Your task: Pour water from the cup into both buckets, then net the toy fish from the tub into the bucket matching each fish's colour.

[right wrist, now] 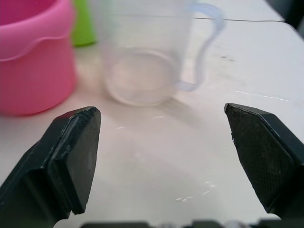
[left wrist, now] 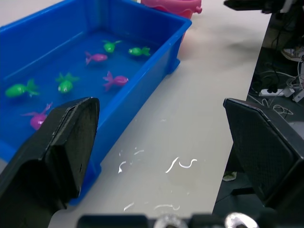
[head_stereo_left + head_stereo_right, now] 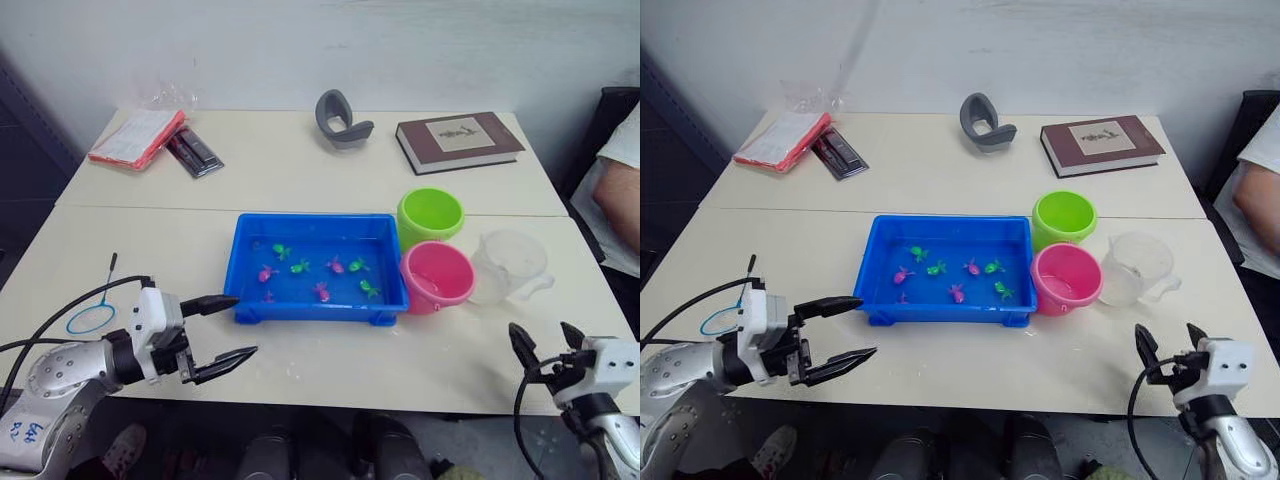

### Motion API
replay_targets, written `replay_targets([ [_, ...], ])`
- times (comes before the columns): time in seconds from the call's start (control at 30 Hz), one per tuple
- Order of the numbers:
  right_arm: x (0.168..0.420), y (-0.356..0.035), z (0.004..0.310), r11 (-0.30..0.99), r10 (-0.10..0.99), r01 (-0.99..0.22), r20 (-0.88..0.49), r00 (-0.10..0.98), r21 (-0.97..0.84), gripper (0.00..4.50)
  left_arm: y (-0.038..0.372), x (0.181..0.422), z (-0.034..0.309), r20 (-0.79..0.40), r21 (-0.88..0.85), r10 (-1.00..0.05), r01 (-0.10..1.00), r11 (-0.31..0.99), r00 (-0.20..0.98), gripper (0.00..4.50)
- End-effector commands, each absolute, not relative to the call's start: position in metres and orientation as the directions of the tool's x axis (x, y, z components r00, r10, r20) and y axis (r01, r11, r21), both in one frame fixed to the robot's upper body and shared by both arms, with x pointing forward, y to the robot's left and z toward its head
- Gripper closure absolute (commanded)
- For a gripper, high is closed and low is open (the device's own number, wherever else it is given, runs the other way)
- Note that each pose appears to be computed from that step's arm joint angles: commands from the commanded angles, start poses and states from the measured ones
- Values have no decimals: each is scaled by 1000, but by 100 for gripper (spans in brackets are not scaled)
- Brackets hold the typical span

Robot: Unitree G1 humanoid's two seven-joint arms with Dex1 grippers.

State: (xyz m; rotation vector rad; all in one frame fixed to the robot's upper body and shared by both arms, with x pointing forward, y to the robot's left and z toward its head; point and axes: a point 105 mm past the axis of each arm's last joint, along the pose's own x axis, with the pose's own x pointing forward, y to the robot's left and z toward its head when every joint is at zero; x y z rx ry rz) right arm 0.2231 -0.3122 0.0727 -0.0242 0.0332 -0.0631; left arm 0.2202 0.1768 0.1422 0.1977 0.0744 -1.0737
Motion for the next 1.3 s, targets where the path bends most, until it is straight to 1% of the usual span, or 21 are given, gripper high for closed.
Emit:
replay_targets([
  [0.03,236,-317,72,991,-130,130,4,991,-9,6,166,218,149,-150,126,-892,903,411,427,0],
  [0.07,241,-318,71,989,-144,144,10,989,-12,6,166,219,149,-152,135,-891,902,409,427,0],
  [0.13,252,-327,70,977,-211,211,24,977,-18,6,166,222,152,-153,152,-890,900,409,430,0],
  [0.2,259,-330,69,973,-231,232,36,972,-19,6,166,223,154,-151,162,-889,898,409,432,0],
  [0.27,263,-330,69,971,-236,237,47,971,-16,6,165,222,154,-154,158,-892,902,403,425,0],
  [0.57,273,-342,68,939,-343,341,102,934,36,6,162,216,152,-163,139,-896,908,394,414,0],
  [0.7,278,-339,70,939,-344,341,123,931,50,6,163,218,152,-161,149,-893,905,399,420,0],
  [0.93,284,-342,69,912,-409,397,145,901,103,6,165,218,149,-168,156,-886,899,409,432,0],
  [1.07,293,-341,72,912,-406,388,157,900,129,6,163,219,147,-186,154,-889,906,393,418,0],
  [1.2,298,-344,69,899,-429,408,135,893,158,6,163,223,147,-188,162,-889,906,390,417,0],
  [1.3,304,-340,73,913,-398,374,153,905,161,6,163,226,146,-187,170,-889,905,390,419,0],
])
